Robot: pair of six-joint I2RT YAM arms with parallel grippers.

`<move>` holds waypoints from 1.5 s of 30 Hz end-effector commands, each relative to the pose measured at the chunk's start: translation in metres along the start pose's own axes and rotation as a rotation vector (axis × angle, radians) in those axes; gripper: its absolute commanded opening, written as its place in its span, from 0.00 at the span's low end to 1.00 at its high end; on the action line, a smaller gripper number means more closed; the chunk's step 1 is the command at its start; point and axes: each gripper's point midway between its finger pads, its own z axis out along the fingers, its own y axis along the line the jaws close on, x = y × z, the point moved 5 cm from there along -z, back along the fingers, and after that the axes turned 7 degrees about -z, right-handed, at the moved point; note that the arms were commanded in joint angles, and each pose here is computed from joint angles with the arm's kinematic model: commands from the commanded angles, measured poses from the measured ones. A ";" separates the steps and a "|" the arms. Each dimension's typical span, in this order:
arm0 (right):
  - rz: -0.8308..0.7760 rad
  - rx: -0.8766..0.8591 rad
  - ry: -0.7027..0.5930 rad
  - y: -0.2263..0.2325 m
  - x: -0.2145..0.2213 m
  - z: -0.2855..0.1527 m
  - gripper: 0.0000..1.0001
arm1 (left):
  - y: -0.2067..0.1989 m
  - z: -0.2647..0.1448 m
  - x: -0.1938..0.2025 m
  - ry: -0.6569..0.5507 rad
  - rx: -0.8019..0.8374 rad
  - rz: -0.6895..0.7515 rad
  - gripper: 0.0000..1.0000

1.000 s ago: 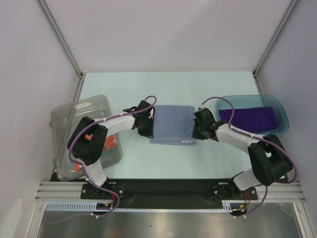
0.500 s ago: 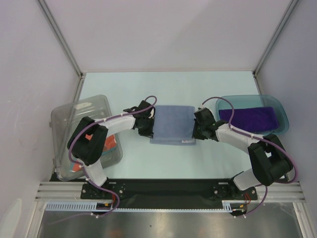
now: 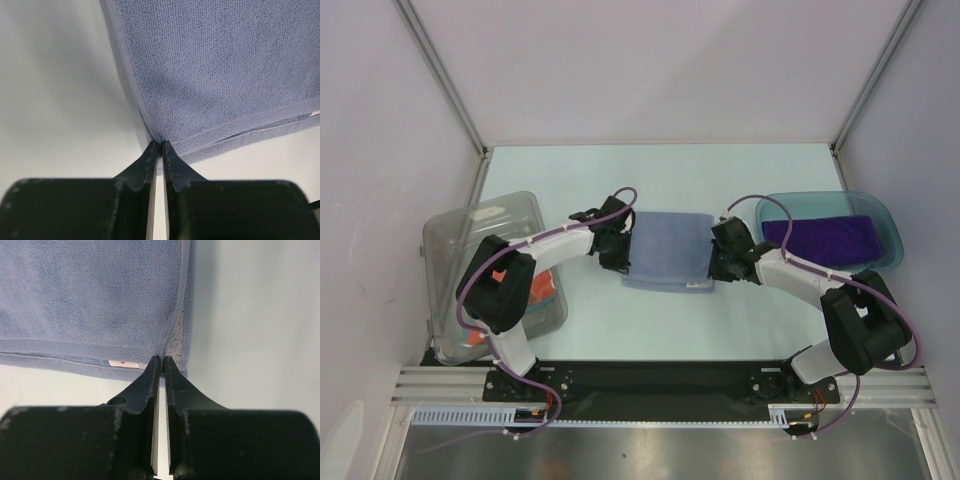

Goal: Fold and stack the towels
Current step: Fold the towel

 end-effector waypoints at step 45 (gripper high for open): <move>0.054 -0.100 0.005 -0.002 0.022 -0.013 0.00 | 0.002 -0.008 0.029 0.011 0.067 0.005 0.00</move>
